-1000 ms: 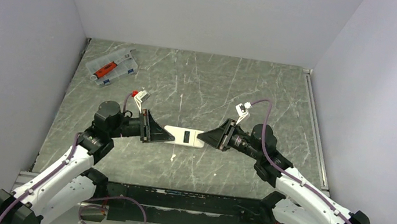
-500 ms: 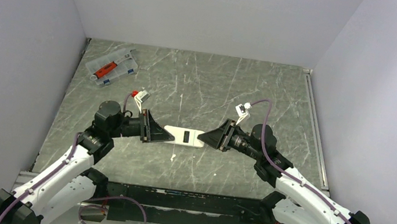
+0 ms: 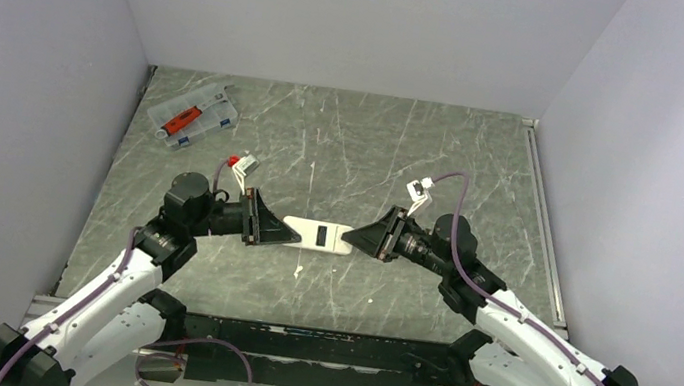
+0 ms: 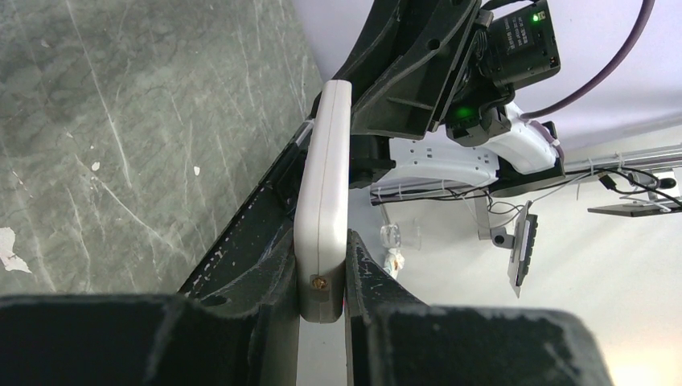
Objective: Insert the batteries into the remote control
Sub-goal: Remove the battery cover from the remote control.
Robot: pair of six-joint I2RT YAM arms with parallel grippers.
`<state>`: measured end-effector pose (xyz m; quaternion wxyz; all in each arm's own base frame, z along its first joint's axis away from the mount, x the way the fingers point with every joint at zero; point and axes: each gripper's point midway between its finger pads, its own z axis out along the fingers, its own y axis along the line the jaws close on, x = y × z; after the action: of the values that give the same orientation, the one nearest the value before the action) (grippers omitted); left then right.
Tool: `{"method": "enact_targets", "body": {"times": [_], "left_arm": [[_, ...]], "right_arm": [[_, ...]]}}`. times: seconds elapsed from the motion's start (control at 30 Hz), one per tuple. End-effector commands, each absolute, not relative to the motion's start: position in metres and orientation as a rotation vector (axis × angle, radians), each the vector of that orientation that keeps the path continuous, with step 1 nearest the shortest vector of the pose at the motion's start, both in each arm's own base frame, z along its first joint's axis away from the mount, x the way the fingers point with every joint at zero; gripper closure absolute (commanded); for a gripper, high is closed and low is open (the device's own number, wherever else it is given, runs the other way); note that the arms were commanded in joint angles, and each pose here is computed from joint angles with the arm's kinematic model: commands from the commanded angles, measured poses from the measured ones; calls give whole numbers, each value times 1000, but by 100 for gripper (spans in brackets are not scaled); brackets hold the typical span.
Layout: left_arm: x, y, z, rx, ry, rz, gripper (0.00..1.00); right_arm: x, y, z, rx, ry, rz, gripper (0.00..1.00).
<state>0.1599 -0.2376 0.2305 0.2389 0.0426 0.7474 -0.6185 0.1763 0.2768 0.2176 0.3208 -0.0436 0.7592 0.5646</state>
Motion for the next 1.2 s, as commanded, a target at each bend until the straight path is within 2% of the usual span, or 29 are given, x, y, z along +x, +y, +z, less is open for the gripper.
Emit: {"method": "enact_targets", "body": {"times": [0.0,0.57,1.17], "left_arm": [[168,-237,250,152,1976,-1657,100],[168,-236,247,146,1990,-1637,100],[169,-235,244,146,2003,-1611,100]], "right_arm": [[173,276,229,-159,1950,1480,92],[170,264,216,-138,1980,1411,100],[169,257,211,-126,1995,1367,100]]}}
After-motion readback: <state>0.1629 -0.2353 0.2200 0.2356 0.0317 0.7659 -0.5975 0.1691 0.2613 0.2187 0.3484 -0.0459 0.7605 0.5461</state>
